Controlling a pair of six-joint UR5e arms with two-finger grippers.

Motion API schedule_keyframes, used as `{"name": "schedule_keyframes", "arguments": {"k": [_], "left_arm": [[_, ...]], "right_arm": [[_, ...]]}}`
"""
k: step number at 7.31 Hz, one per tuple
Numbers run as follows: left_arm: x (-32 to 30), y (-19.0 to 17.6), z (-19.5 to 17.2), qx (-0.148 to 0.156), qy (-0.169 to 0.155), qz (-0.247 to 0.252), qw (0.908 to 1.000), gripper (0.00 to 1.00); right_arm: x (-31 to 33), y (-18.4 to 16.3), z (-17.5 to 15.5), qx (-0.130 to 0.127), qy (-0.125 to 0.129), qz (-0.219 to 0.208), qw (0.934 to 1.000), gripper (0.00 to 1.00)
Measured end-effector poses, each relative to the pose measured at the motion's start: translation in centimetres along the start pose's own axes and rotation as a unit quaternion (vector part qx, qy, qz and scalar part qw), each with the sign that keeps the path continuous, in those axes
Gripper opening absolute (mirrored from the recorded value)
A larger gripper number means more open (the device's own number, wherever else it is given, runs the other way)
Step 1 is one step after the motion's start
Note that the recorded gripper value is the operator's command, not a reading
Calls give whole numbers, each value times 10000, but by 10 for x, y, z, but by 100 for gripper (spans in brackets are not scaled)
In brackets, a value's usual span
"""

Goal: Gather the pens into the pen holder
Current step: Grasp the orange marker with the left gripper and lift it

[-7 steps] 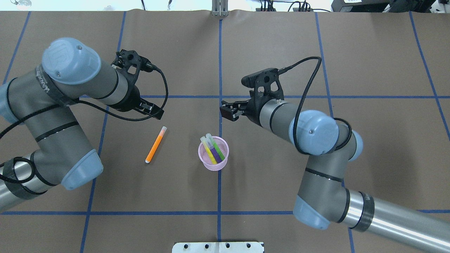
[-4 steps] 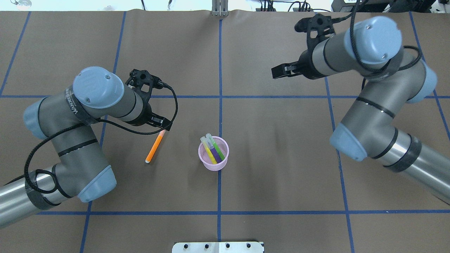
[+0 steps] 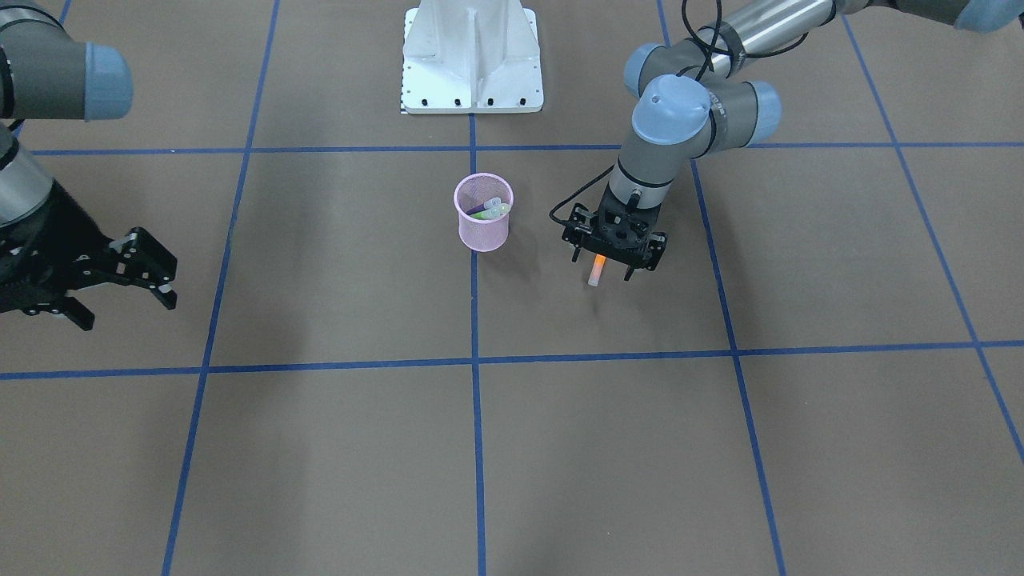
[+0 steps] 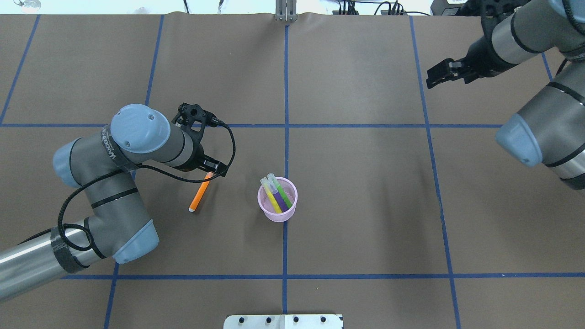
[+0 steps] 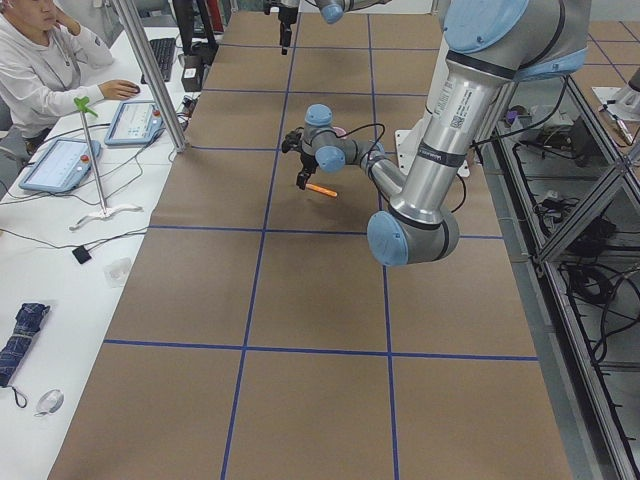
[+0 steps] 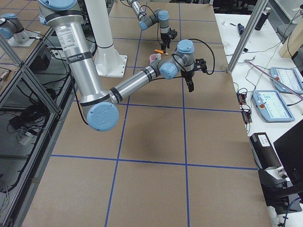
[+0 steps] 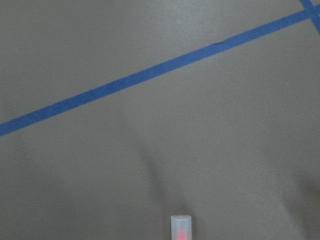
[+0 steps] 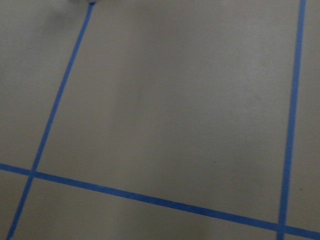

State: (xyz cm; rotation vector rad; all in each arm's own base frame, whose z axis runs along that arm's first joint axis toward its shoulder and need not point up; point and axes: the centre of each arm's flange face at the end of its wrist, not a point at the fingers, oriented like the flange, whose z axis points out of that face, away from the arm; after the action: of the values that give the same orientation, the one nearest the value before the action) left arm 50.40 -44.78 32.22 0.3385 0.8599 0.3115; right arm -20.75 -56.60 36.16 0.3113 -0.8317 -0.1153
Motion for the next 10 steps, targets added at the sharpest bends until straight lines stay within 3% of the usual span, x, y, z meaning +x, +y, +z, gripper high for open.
{"name": "schedule_keyframes", "arguments": {"k": [2, 5, 8, 10], "left_arm": [[13, 12, 8, -98, 45, -26, 9999, 48], [17, 18, 13, -166, 47, -59, 9998, 36], [13, 22, 15, -201, 18, -69, 9998, 0], [11, 23, 15, -202, 12, -54, 9998, 0]], "right_arm": [[36, 4, -8, -134, 129, -114, 9998, 99], [55, 8, -11, -162, 197, -161, 9995, 99], [56, 9, -11, -165, 203, -167, 9995, 100], [56, 9, -11, -161, 205, -174, 9995, 100]]}}
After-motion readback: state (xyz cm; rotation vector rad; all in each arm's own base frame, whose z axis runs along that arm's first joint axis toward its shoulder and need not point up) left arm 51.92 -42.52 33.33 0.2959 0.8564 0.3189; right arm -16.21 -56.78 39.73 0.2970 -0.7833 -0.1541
